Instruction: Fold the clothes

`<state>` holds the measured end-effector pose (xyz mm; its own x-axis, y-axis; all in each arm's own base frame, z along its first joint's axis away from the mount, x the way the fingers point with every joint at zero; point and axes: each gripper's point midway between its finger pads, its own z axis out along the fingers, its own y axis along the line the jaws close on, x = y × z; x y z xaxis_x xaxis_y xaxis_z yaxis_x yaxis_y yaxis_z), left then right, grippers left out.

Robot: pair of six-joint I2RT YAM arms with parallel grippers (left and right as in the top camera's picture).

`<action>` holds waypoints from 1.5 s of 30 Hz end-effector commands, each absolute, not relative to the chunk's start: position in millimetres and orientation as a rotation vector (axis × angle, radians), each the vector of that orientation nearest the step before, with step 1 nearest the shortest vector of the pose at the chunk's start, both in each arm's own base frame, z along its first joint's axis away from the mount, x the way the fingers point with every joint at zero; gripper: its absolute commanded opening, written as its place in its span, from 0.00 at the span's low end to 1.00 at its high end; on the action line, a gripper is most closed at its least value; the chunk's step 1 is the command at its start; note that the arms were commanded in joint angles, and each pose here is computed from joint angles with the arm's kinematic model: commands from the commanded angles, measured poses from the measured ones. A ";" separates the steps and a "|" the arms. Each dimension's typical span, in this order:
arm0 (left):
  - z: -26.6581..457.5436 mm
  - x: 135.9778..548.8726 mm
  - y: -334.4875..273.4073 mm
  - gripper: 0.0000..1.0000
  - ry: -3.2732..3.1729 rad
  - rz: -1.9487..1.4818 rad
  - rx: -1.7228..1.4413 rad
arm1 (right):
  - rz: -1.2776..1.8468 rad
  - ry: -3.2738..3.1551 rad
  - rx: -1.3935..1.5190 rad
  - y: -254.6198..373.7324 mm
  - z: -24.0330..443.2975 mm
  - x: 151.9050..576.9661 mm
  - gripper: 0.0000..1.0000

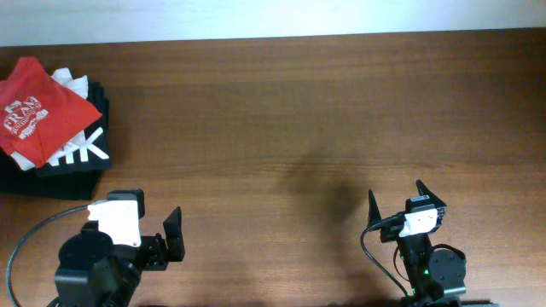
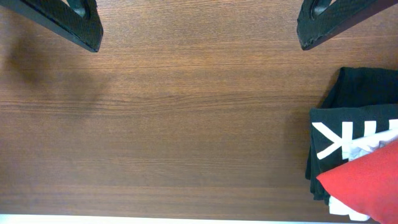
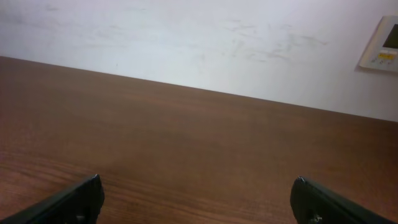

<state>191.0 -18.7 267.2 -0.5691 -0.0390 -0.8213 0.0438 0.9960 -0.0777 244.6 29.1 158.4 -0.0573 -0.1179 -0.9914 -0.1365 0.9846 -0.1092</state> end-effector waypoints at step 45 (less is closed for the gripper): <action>156.5 245.4 -14.8 0.99 1.649 -0.043 0.054 | -0.007 1.637 -0.185 24.7 156.1 244.8 0.99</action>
